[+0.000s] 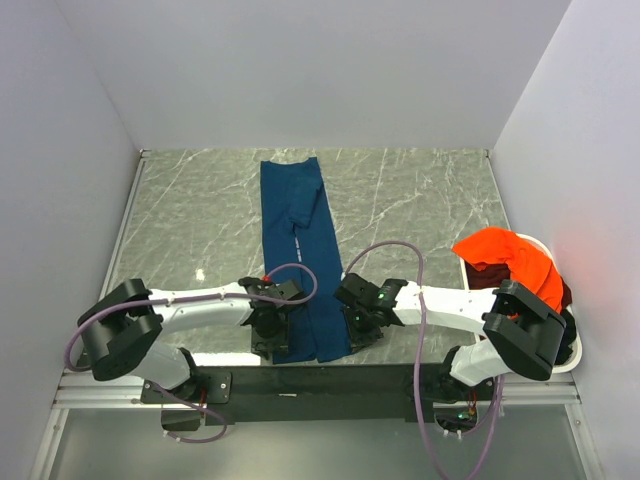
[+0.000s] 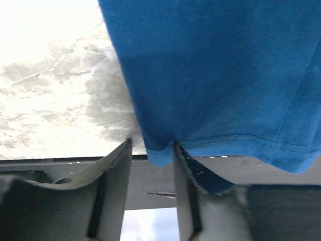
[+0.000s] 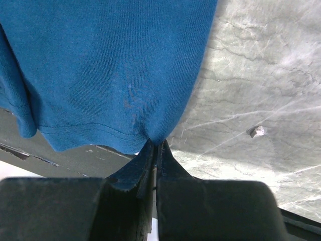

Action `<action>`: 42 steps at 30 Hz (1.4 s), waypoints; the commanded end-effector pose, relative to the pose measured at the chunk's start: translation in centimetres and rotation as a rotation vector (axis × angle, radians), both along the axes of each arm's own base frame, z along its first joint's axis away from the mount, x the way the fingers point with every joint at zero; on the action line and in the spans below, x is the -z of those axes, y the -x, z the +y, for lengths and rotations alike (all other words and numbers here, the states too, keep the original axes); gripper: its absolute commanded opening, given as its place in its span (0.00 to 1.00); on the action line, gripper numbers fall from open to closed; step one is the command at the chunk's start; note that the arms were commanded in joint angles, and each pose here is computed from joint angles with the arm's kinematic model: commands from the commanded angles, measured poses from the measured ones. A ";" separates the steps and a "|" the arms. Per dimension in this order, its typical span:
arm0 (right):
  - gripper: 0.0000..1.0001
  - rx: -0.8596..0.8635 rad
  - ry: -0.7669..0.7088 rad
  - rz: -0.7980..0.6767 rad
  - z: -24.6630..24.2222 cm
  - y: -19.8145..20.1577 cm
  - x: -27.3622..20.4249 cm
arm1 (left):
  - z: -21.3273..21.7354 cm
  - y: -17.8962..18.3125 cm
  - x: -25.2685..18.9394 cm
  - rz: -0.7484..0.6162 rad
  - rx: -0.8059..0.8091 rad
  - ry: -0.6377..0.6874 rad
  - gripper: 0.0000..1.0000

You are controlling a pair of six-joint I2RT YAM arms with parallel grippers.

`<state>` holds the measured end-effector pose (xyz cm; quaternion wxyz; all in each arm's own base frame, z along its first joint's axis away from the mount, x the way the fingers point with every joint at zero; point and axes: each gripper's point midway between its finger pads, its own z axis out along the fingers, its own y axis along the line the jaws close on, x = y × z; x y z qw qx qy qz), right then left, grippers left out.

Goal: Fold and stack the t-shirts
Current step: Fold the tshirt

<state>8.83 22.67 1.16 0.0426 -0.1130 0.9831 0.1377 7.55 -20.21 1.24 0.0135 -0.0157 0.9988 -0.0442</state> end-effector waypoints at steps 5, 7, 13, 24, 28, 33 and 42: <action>0.00 -0.010 0.012 -0.023 -0.5 0.1 0.3 | -0.6 0.9 0.9 0.029 0.024 -0.006 0.15; 0.00 -0.019 0.013 -0.009 -0.5 0.6 0.2 | -0.9 1.5 0.8 0.045 0.040 0.006 0.01; 0.00 -0.073 -0.001 0.066 -0.9 3.2 -1.4 | -1.1 3.8 -1.5 0.075 0.069 0.045 0.01; 0.00 -0.079 0.020 -0.097 0.4 -2.7 -5.3 | -1.2 -1.6 -4.7 -0.057 0.047 0.108 0.01; 0.00 -0.028 0.029 -0.196 1.6 -8.1 -6.6 | 0.1 -7.6 -6.2 -0.164 -0.025 0.117 0.01; 0.00 0.045 0.006 -0.307 2.4 -14.8 -8.1 | 1.4 -13.8 -6.5 -0.284 -0.097 0.100 0.01; 0.00 0.059 0.006 -0.431 3.8 -22.2 -8.8 | 2.5 -22.5 -7.0 -0.438 -0.121 0.056 0.01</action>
